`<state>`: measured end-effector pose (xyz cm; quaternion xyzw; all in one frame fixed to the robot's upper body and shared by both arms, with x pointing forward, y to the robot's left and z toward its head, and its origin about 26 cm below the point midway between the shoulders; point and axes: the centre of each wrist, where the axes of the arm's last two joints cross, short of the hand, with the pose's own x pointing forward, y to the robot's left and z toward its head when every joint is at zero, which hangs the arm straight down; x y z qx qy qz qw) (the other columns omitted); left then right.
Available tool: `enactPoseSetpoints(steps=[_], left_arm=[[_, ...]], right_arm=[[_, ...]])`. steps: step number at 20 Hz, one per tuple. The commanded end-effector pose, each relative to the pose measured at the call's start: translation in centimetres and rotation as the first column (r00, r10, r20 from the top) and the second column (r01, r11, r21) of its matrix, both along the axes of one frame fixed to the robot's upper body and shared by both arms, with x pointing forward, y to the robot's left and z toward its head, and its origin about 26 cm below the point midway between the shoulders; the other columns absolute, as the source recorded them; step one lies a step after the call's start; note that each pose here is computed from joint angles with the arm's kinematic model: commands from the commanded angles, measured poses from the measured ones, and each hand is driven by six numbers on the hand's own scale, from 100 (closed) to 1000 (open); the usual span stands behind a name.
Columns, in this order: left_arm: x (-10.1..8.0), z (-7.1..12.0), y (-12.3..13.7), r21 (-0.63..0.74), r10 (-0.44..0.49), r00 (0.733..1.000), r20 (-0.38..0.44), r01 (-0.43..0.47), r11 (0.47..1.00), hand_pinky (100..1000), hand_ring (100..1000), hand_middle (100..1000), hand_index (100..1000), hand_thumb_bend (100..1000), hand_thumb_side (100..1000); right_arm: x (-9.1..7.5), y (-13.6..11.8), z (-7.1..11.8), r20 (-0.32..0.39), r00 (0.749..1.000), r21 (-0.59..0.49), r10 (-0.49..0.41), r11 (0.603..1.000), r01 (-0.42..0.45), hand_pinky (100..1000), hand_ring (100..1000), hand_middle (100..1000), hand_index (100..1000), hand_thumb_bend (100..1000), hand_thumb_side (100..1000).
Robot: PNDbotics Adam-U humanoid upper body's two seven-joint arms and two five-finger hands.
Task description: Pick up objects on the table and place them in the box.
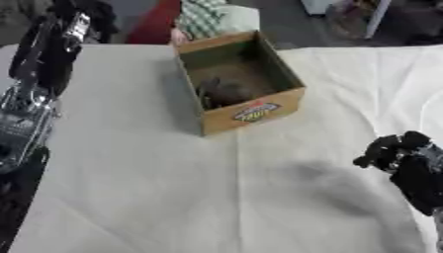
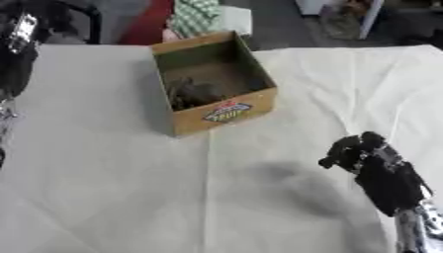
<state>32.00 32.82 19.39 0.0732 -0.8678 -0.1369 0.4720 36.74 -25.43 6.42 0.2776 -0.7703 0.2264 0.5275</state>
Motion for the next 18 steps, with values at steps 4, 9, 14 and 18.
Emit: enactPoseSetpoints(steps=[4,9,14,18], left_arm=[[-1.1,-0.3,-0.7,-0.07,-0.011,1.0,-0.023,0.009,0.997,759,576,565,673,100,813],[-1.6,-1.1,-0.9,-0.09,-0.005,0.999,-0.053,0.0,0.996,757,572,562,672,100,823],[-1.8,-1.2,-1.1,-0.099,-0.002,0.998,-0.06,-0.004,0.995,755,571,561,671,100,825],[-1.9,-1.0,-1.3,-0.1,-0.011,0.998,-0.056,0.005,0.995,754,572,561,669,100,825]], right_arm=[[0.0,-0.7,1.0,0.028,1.0,-0.009,-0.013,1.0,0.013,678,542,551,661,100,855],[0.0,-0.9,1.0,0.024,1.0,-0.013,-0.014,1.0,0.014,678,542,551,661,100,855],[-0.1,-1.0,0.9,0.02,1.0,-0.012,-0.019,1.0,0.02,679,542,551,661,100,859],[-0.1,-0.9,1.0,0.024,1.0,-0.013,-0.016,1.0,0.016,679,542,551,661,100,855]])
